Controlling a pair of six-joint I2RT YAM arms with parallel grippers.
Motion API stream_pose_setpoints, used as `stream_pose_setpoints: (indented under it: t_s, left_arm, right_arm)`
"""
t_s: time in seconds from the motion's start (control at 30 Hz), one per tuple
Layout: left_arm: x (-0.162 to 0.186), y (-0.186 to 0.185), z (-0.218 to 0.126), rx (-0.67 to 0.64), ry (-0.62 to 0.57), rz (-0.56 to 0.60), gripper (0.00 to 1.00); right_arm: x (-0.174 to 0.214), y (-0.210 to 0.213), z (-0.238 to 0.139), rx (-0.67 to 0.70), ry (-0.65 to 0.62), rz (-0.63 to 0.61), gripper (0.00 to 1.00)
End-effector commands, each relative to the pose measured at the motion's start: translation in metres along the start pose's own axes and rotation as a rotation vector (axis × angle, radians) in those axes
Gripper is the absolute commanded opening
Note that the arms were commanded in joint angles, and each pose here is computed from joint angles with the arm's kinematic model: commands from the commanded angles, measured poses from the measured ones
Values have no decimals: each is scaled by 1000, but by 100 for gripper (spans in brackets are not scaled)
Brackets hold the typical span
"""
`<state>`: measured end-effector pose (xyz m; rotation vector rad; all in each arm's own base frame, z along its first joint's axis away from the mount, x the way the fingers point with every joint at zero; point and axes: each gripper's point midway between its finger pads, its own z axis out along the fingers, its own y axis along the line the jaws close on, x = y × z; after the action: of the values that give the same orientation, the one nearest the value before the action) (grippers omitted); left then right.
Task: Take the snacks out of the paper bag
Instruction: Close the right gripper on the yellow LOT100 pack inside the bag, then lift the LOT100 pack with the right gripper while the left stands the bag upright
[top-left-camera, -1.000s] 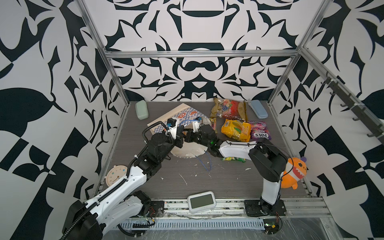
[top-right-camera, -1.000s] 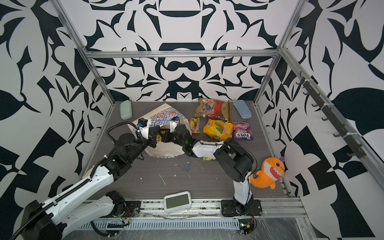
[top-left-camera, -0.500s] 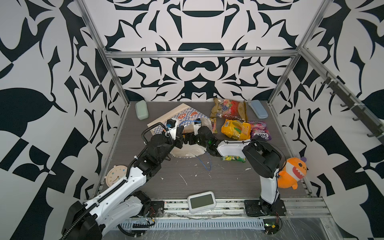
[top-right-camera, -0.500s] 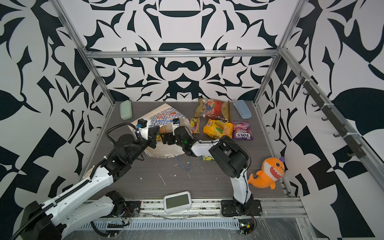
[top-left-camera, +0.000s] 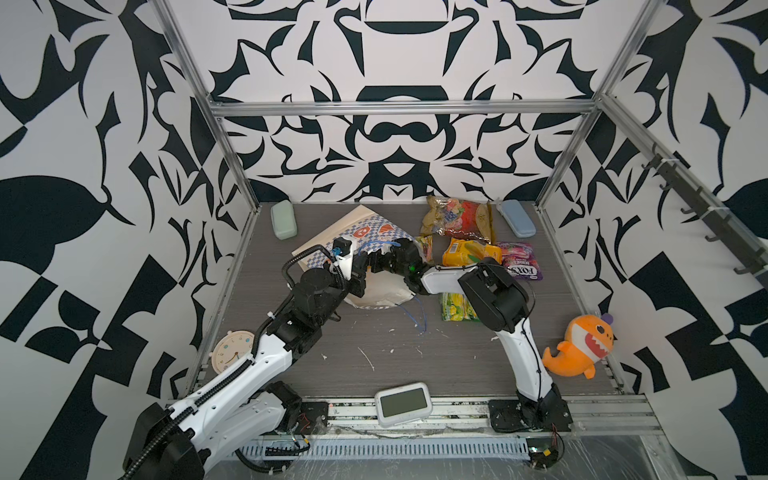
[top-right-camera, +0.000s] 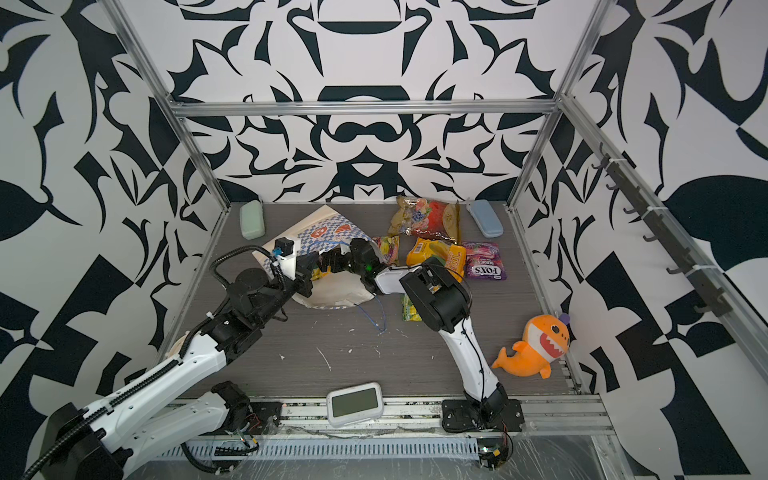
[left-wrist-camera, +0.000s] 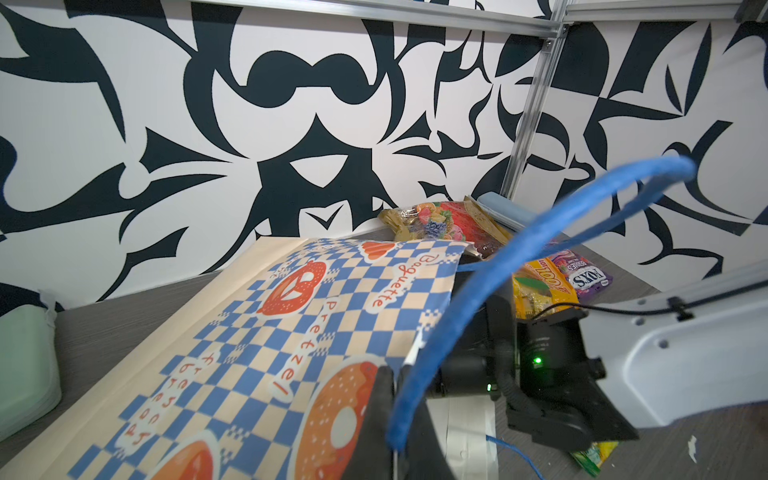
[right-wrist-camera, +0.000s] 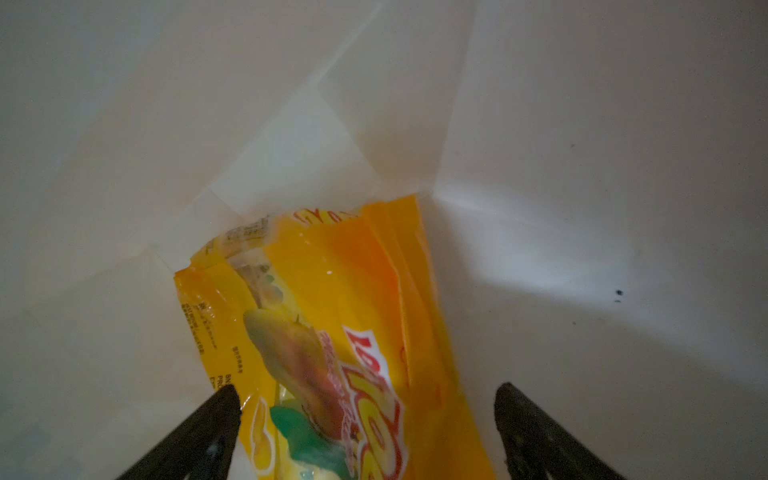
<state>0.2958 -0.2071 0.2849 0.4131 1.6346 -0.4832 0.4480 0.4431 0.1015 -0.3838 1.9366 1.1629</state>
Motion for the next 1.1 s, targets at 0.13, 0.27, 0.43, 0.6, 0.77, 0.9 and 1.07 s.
stream_pose_setpoints:
  t_s: [0.13, 0.27, 0.43, 0.6, 0.77, 0.9, 1.07]
  left_arm:
    - [2, -1, -1, 9, -3, -7, 0]
    - [2, -1, -2, 8, -7, -9, 0]
    - [2, 1, -2, -1, -4, -7, 0]
    - [1, 5, -4, -27, -10, -5, 0]
    - [1, 9, -3, -49, -4, 1, 0]
    - [-3, 16, -3, -90, -1, 9, 0]
    - [-8, 24, -3, -143, -5, 13, 0]
  right_arm:
    - [-7, 42, 25, -162, -8, -21, 94]
    - [3, 43, 29, -173, -8, 2, 72]
    - [-1, 48, 28, -191, -19, 28, 15]
    - [-20, 66, 13, -216, -53, 38, 5]
    - [-50, 105, -14, -269, -76, 94, 1]
    - [-74, 136, -52, -257, -111, 110, 0]
    - [-84, 146, -90, -171, -109, 159, 0]
